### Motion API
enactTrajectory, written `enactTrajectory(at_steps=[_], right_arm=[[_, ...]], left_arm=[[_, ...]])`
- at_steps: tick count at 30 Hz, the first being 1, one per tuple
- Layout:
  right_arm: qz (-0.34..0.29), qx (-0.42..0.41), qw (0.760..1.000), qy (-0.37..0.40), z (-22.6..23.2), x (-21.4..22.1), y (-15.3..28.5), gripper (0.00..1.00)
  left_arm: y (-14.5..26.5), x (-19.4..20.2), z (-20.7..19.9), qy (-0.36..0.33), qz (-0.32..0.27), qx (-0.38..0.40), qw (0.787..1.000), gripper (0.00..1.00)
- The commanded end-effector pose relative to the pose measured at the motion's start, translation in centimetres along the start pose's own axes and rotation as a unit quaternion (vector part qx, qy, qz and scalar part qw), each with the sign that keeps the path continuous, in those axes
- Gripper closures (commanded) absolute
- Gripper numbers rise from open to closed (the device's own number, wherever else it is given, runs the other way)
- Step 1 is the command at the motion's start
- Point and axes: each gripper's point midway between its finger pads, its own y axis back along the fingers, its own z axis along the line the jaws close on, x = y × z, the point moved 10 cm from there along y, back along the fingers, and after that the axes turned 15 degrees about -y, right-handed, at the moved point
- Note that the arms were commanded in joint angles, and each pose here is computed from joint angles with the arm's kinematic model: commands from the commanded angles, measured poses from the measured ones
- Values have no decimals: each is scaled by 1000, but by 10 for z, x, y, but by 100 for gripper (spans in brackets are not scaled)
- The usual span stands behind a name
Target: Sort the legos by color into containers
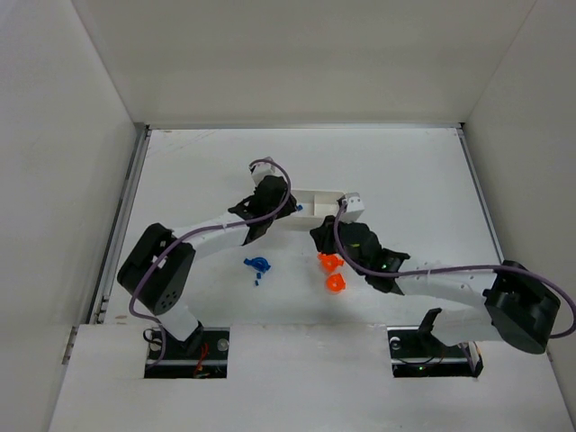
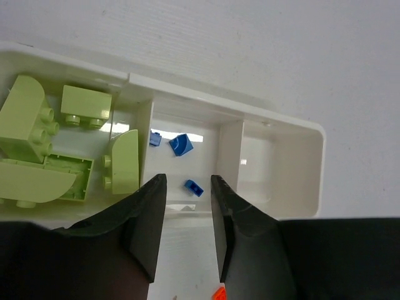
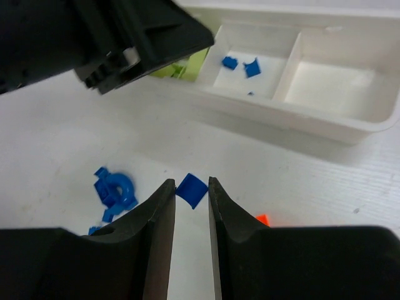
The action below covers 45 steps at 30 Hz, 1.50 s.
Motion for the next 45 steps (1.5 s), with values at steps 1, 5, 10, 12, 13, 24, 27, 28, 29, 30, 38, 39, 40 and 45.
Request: enactTrajectory(at_steps=[1, 5, 10, 12, 13, 24, 27, 28, 29, 30, 38, 39, 40, 45], right_arm=[[-26, -21, 999, -3, 12, -30, -15, 73], [-36, 0, 999, 2, 9, -46, -41, 73], [-38, 21, 999, 21, 11, -55, -75, 73], [-34, 28, 999, 26, 10, -55, -87, 73], [-32, 32, 999, 27, 10, -54, -92, 72], [-50, 35, 998, 32, 19, -62, -95, 48], [-45, 20, 998, 32, 26, -54, -78, 49], [-36, 9, 999, 34, 29, -46, -70, 50], [-30, 3, 999, 36, 31, -39, -63, 51], [-22, -2, 999, 39, 32, -30, -57, 51], [70, -37, 994, 68, 40, 50, -12, 51], [82, -41, 993, 77, 41, 60, -8, 51], [91, -43, 991, 83, 41, 68, -4, 51], [125, -46, 986, 95, 40, 101, 10, 51]], left_arm=[[20, -25, -6, 8, -51, 18, 998, 70], [41, -15, 15, 14, -58, 0, 998, 76], [72, 17, 46, -5, -36, -28, 999, 78], [84, 33, 60, -14, -21, -46, 999, 78], [89, 40, 67, -18, -14, -56, 998, 78], [125, 92, 108, -21, 46, -124, 991, 72], [127, 99, 103, -23, 57, -110, 992, 70], [128, 102, 101, -25, 62, -101, 993, 69], [128, 104, 99, -27, 65, -95, 993, 68], [130, 105, 97, -29, 69, -90, 993, 67], [129, 112, 82, -32, 69, -56, 996, 60], [127, 112, 82, -33, 71, -58, 995, 60], [126, 113, 82, -35, 72, -60, 995, 60], [118, 117, 81, -31, 73, -67, 995, 60]])
